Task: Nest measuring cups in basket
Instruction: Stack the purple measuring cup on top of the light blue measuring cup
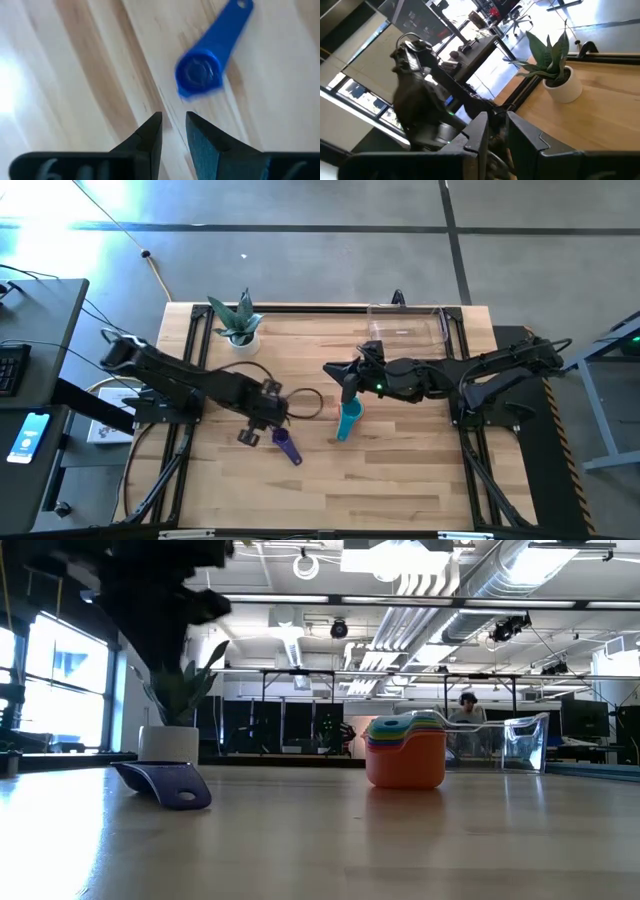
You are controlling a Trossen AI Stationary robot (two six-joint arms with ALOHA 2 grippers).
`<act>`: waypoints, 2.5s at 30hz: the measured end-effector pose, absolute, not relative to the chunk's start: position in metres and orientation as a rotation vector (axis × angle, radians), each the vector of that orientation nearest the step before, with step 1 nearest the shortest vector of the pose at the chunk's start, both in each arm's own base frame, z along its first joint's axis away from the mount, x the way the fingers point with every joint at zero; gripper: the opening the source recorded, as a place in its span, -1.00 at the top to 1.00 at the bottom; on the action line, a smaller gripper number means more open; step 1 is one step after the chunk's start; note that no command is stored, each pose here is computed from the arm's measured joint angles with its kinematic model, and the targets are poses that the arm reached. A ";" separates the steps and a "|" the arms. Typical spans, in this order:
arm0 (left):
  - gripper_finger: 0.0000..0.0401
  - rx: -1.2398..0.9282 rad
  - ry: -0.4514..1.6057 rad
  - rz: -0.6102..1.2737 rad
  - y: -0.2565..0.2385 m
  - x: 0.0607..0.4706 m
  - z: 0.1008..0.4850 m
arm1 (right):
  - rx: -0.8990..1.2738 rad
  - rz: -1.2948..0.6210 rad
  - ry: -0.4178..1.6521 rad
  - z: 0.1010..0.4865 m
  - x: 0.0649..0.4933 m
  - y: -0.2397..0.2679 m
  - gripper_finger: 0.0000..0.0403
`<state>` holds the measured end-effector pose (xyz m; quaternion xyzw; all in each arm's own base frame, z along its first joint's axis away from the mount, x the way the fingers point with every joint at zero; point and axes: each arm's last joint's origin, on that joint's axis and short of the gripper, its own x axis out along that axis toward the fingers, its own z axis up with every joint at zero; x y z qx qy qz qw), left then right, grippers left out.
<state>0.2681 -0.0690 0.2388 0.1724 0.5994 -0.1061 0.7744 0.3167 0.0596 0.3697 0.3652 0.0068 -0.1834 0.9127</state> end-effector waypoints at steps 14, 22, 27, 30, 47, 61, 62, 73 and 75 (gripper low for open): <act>0.62 -0.045 1.205 0.039 -0.049 0.177 0.313 | 0.699 -0.370 -0.084 0.380 0.323 0.033 0.34; 0.62 -0.175 1.159 0.092 -0.040 0.128 0.332 | 0.559 -0.296 -0.134 0.372 0.346 0.038 0.33; 0.62 -0.232 1.101 0.098 -0.034 0.108 0.340 | 0.592 -0.278 -0.063 0.350 0.365 0.040 0.36; 0.62 -0.232 1.071 0.098 -0.032 0.100 0.343 | 0.583 -0.254 -0.029 0.349 0.380 0.042 0.36; 0.62 -0.205 0.968 0.167 -0.022 0.082 0.349 | 0.664 -0.329 0.548 0.305 0.461 0.050 0.36; 0.62 -0.202 0.965 0.171 -0.022 0.082 0.349 | 0.692 -0.270 0.754 0.228 0.497 0.074 0.36; 0.62 -0.202 0.965 0.172 -0.022 0.082 0.349 | 0.686 -0.270 0.764 0.223 0.497 0.076 0.36; 0.62 -0.198 0.961 0.179 -0.021 0.082 0.349 | 0.679 -0.259 0.869 0.182 0.504 0.084 0.36; 0.62 -0.198 0.961 0.179 -0.021 0.082 0.349 | 0.675 -0.264 0.881 0.176 0.505 0.084 0.36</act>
